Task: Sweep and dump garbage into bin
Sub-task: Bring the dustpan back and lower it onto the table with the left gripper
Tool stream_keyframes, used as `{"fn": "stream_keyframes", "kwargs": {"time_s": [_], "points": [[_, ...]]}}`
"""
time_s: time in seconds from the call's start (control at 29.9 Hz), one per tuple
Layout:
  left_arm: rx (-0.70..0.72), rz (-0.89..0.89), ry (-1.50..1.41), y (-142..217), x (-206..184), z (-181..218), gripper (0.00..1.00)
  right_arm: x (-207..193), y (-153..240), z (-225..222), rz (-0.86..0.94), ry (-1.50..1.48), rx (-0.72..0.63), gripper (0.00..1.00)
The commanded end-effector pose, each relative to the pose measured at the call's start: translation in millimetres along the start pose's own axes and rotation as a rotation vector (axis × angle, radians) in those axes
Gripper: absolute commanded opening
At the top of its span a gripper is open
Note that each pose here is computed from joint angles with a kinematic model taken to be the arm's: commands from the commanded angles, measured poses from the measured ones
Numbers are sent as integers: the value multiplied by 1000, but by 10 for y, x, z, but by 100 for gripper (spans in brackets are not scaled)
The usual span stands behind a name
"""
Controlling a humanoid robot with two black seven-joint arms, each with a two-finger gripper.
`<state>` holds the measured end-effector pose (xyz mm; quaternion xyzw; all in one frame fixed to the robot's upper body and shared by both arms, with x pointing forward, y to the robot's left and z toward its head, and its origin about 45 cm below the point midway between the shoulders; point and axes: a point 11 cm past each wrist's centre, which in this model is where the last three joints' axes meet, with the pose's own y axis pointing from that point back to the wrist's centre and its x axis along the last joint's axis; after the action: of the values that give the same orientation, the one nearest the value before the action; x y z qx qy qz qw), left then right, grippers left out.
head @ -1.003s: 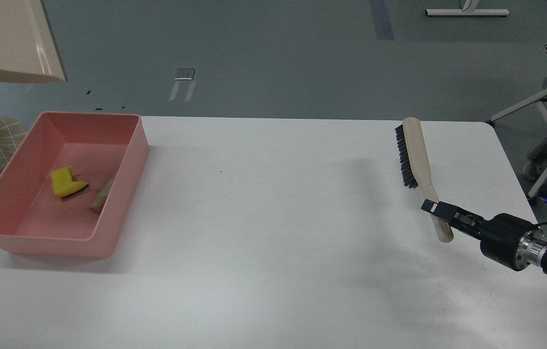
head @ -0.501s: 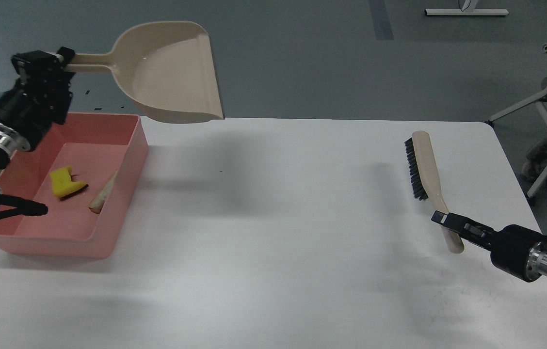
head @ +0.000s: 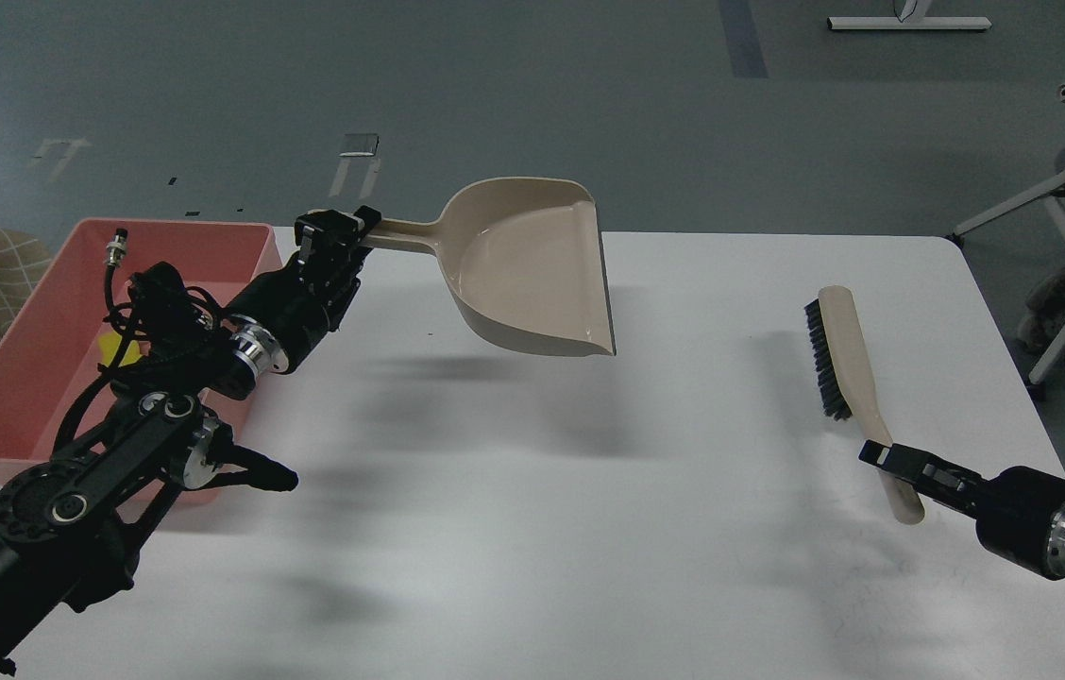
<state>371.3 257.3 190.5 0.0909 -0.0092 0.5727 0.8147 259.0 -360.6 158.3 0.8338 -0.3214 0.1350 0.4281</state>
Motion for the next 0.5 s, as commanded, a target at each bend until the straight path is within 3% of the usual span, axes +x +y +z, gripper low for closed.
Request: {"fn": "stream_keyframes", "kwargs": {"time_s": [0.0,0.47], "points": [[4,21,-18,-20,-149,-69,0,-8,-1,-2,-1,-1,1,0],[22,50,-92,80,-380,-314,0,-36,0,-3,-26,-12,2,0]]}}
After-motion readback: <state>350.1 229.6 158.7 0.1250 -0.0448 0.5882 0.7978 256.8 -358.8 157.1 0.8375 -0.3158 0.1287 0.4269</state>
